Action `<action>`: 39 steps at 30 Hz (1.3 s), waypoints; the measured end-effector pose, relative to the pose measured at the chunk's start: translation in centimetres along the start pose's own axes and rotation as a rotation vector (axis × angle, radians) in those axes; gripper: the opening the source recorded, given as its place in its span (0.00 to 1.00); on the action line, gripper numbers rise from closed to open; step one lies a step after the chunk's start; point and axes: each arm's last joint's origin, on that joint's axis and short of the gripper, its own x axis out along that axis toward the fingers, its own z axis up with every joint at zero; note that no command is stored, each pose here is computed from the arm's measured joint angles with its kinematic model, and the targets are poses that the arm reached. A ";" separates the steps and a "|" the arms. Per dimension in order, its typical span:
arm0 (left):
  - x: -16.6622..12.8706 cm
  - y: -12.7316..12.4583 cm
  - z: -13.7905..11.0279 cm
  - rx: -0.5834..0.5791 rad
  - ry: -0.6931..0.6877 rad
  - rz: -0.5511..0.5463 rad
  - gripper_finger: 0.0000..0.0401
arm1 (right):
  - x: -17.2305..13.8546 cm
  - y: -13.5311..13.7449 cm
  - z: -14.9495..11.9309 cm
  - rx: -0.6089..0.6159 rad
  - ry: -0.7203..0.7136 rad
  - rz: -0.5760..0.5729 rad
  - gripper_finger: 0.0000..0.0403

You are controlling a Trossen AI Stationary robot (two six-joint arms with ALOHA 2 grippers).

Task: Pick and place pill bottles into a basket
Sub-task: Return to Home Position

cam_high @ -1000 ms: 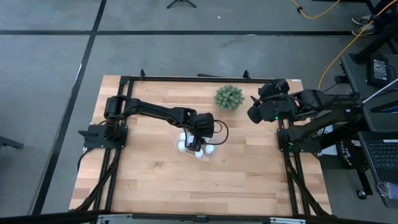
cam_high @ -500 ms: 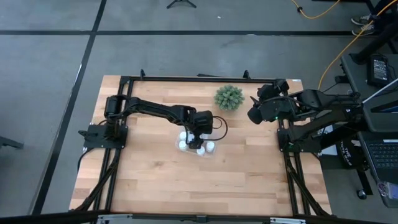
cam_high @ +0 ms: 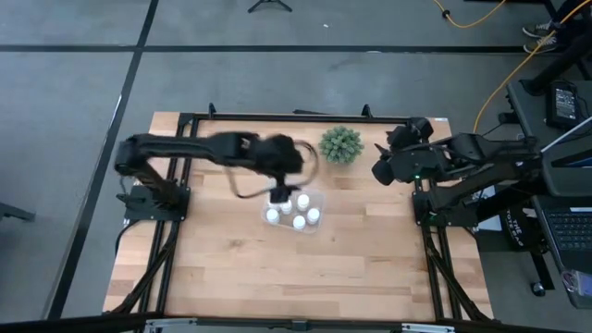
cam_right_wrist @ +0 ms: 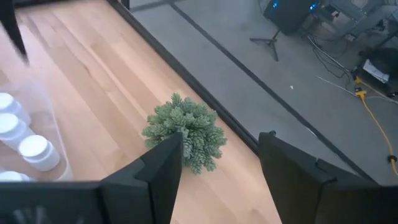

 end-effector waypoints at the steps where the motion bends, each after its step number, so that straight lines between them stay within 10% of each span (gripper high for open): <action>1: -1.9 0.2 0.4 -0.001 -0.040 0.021 0.88 | -0.3 -0.2 -0.1 0.004 -0.009 0.004 0.52; 8: -15.0 1.0 0.1 -0.106 -0.351 0.239 0.88 | -4.0 -4.8 -1.5 0.097 -0.138 0.039 0.52; 15: -24.5 1.5 -6.0 -0.188 -0.336 0.617 0.88 | -5.8 -11.8 -6.7 0.252 -0.247 0.166 0.52; 19: -27.3 1.3 -10.0 -0.362 -0.329 0.652 0.88 | -4.5 -13.5 -11.0 0.358 -0.289 0.310 0.52; 24: -25.3 0.7 -14.7 -0.432 -0.311 0.635 0.88 | -2.1 -12.4 -14.3 0.439 -0.433 0.387 0.52; 32: -15.7 -1.9 -22.6 -0.465 -0.736 0.028 0.88 | 1.2 -7.8 -16.8 0.390 -0.673 0.472 0.52; 39: -8.0 -3.3 -28.5 -0.625 -0.774 -0.248 0.88 | 3.0 -5.1 -17.8 0.424 -0.730 0.473 0.52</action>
